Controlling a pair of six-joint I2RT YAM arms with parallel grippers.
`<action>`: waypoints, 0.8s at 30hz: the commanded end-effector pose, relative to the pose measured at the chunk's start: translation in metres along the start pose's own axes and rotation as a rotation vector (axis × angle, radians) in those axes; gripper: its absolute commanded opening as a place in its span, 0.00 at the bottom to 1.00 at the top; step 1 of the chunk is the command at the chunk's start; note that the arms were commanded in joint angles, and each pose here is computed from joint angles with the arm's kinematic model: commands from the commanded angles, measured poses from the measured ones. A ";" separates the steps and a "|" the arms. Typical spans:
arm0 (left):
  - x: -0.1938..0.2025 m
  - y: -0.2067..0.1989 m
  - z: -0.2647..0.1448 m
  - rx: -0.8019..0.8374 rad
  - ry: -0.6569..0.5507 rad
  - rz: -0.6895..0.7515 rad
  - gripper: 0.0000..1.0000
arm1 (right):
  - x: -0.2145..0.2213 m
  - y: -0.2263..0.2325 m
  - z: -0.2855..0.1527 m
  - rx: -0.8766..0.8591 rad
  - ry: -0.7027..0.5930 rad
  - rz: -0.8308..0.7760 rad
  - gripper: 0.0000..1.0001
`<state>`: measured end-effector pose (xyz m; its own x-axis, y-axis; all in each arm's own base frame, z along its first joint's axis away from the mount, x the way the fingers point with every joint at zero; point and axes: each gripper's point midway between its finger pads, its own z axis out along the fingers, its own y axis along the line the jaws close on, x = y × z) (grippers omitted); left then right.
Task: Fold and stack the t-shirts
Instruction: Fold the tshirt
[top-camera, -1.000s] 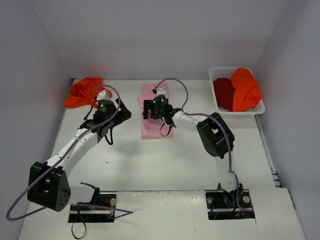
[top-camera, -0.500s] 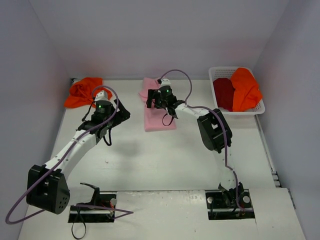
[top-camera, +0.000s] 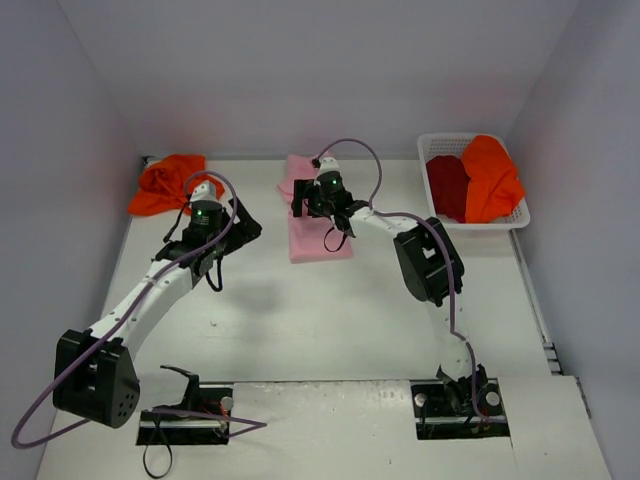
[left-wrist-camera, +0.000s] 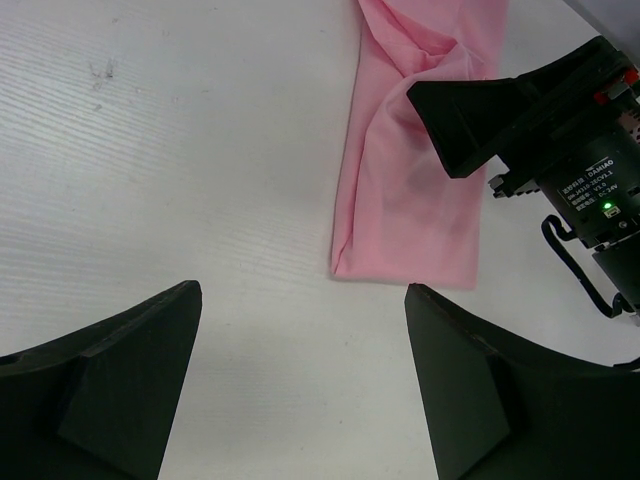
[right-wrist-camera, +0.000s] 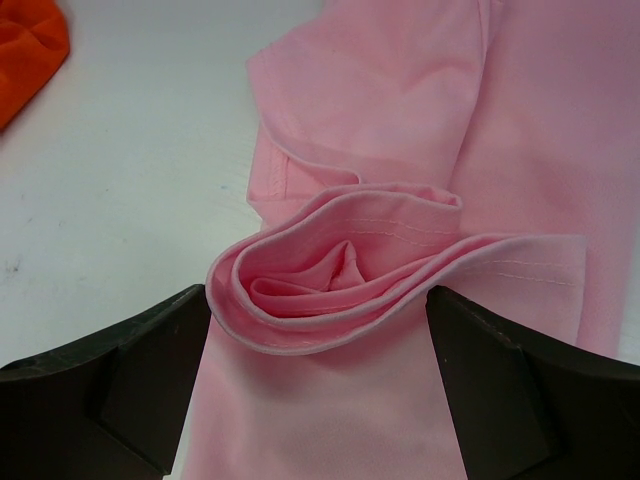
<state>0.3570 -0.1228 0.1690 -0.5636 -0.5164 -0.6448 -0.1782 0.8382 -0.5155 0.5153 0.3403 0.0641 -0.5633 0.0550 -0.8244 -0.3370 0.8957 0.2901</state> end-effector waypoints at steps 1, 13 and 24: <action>-0.022 -0.014 -0.013 0.048 -0.067 -0.002 0.78 | -0.095 0.035 -0.032 -0.087 -0.225 -0.017 0.85; -0.018 -0.013 -0.012 0.049 -0.058 -0.009 0.78 | -0.135 0.034 -0.056 -0.068 -0.320 -0.067 0.86; -0.014 -0.029 -0.015 0.135 -0.046 -0.059 0.78 | -0.140 0.023 -0.111 -0.012 -0.338 -0.091 0.86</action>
<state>0.3489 -0.1270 0.1679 -0.5788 -0.5304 -0.6194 -0.1736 0.8223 -0.5419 0.5049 0.3200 0.1864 -0.3622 0.0742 -0.9291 -0.3968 0.8897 0.2257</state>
